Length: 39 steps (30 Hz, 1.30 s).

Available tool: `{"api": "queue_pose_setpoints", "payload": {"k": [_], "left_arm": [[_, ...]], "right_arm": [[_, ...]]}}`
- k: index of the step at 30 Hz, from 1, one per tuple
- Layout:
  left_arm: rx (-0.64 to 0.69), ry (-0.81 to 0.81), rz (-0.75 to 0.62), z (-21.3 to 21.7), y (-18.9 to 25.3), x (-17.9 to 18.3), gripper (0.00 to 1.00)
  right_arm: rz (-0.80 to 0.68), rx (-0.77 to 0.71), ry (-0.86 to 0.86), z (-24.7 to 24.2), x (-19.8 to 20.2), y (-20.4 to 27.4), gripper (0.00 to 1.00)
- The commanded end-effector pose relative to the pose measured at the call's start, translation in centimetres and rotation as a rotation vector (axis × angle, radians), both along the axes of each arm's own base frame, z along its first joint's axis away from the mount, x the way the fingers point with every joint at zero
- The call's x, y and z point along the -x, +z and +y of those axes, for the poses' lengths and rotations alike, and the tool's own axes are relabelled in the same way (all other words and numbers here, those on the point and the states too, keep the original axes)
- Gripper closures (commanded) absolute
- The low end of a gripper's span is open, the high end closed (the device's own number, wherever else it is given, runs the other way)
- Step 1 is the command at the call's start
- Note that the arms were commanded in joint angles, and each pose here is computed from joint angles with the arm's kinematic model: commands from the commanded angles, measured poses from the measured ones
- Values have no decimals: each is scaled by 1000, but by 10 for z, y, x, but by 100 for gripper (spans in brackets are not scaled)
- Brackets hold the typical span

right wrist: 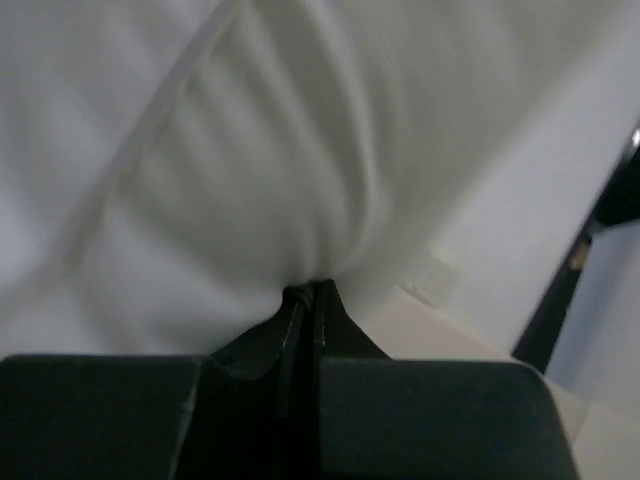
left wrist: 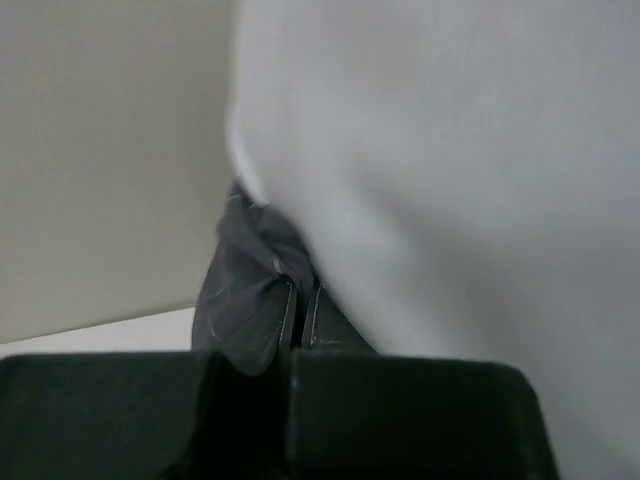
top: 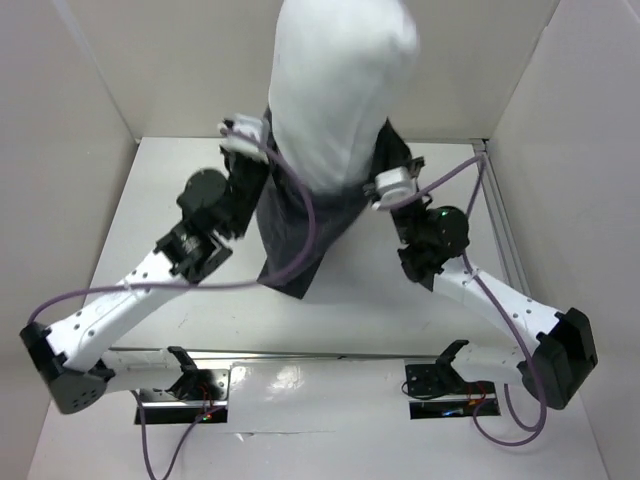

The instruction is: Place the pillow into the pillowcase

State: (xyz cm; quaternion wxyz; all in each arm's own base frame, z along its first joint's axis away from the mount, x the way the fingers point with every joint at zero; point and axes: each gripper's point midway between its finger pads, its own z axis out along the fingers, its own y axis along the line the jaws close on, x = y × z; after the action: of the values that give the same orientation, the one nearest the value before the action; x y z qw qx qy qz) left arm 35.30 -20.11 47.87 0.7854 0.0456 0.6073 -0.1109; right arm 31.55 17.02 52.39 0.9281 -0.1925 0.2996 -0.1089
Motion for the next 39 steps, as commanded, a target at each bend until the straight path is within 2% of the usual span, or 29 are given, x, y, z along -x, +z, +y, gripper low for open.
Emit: {"api": "queue_pose_setpoints", "payload": {"k": [1,4,7,8,9,10,11,12,13,14,15,17,18,19,20,21,23,24,25,27,28,30,32,33,34,35,36,37,39], "left_arm": [[201,-135,-413,26,131,98,100],[171,38,-469,43,158,80,100],[99,261,-349,55,171,-5,100],[155,281,-344,54,193,-28,100],[146,290,-299,54,191,-40,100],[131,254,-255,40,187,-40,100],[21,193,-169,8,146,-53,100],[33,116,-232,0,158,-8,100],[183,104,-428,11,183,25,100],[40,113,-407,-8,116,17,100],[117,214,-429,29,122,19,100],[220,280,-242,66,128,-25,100],[220,334,-156,92,112,-69,100],[251,295,-115,94,118,-70,100],[239,201,-96,81,121,-62,100],[262,139,-194,71,136,-44,100],[242,-18,-357,45,128,24,100],[299,-29,-439,51,144,47,100],[311,-15,-429,55,150,50,100],[316,82,-345,63,171,8,100],[290,130,-289,66,165,-17,100],[206,221,-137,64,137,-56,100],[154,119,-120,25,139,-37,100],[225,68,-268,18,168,-10,100],[60,84,-261,-6,117,-11,100],[122,63,-354,-2,138,29,100],[141,110,-375,7,140,30,100],[144,162,-356,19,140,17,100],[151,225,-191,46,128,-49,100]], "right_arm": [[-509,-167,-81,-44,123,90,100],[-502,-89,-231,-21,90,82,100],[-396,-64,-165,20,66,72,100],[-312,-84,-112,28,50,72,100],[-298,-150,-103,12,41,102,100],[-175,-124,-86,21,0,98,100],[-102,-230,-27,6,-23,107,100],[-108,-290,-108,-37,-45,133,100],[-132,-321,-125,-51,-41,141,100],[-139,-270,-157,-42,-37,128,100],[-299,-312,-141,-58,20,147,100],[-395,-183,-77,-32,64,136,100],[-352,-134,25,-10,83,124,100],[-330,-117,48,-5,87,124,100],[-290,-142,73,-5,82,123,100],[-297,-205,27,-29,79,141,100],[-222,-377,-146,-72,31,144,100],[-289,-459,-260,-118,35,173,100],[-237,-460,-310,-122,16,172,100],[-219,-409,-321,-105,13,168,100],[-156,-310,-207,-55,6,132,100],[-151,-233,21,-20,41,122,100],[-18,-182,99,5,15,106,100],[3,-215,54,-7,-7,111,100],[34,-298,-1,-29,-34,115,100],[9,-367,-117,-76,-45,152,100],[80,-369,-178,-70,-80,138,100],[73,-402,-201,-70,-70,145,100],[-86,-356,-143,-48,1,131,100]]}}
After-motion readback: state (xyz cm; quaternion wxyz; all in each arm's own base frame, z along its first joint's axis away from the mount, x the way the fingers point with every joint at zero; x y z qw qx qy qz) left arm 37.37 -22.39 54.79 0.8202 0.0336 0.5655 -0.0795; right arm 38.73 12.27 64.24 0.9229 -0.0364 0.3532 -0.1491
